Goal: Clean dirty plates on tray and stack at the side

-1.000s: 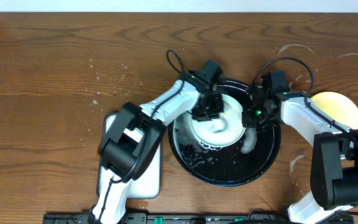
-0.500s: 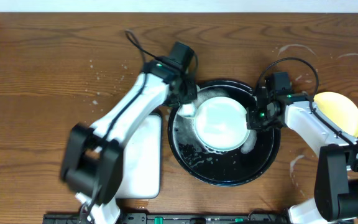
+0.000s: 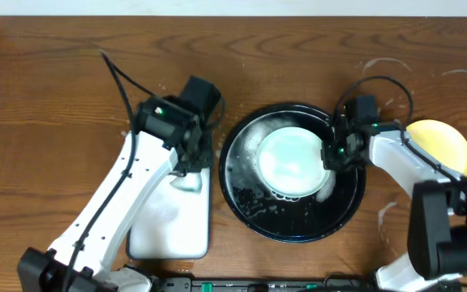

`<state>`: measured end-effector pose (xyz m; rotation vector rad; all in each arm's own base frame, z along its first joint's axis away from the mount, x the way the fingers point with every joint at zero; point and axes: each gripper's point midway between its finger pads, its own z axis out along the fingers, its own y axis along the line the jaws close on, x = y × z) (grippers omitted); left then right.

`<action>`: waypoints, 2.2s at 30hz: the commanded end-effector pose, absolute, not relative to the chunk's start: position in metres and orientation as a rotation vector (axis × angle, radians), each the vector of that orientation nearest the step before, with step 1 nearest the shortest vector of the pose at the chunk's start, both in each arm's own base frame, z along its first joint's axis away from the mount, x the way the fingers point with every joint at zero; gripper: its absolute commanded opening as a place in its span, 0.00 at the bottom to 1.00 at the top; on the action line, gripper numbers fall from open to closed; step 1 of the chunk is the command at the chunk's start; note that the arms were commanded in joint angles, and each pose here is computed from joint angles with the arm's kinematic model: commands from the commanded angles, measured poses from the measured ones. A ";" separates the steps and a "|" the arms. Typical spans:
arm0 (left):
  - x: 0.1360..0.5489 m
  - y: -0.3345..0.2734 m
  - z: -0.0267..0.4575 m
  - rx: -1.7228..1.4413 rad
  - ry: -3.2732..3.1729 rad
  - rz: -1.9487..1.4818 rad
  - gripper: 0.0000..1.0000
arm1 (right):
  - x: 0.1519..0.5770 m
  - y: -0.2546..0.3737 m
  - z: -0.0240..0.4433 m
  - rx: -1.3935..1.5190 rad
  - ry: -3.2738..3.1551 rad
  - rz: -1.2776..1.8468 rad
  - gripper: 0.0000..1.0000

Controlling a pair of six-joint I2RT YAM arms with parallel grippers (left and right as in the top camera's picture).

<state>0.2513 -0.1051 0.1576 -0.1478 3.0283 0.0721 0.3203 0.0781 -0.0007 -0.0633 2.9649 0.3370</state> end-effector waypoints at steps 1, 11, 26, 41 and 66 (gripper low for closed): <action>0.236 -0.076 0.118 -0.226 3.086 0.247 0.08 | 0.309 0.077 -0.025 -0.073 3.040 0.334 0.04; 0.230 -0.041 0.068 -0.433 3.102 0.260 0.63 | 0.314 0.051 0.069 -0.042 2.815 0.031 0.01; 0.232 -0.041 0.068 -0.434 3.095 0.255 0.80 | 0.300 0.075 0.183 -0.344 2.282 -0.638 0.01; 0.232 -0.041 0.068 -0.434 3.095 0.255 0.81 | 0.280 0.126 0.238 -0.721 1.886 -0.986 0.01; 0.232 -0.041 0.068 -0.433 3.095 0.255 0.81 | 0.285 0.135 0.245 -0.774 1.840 -1.000 0.01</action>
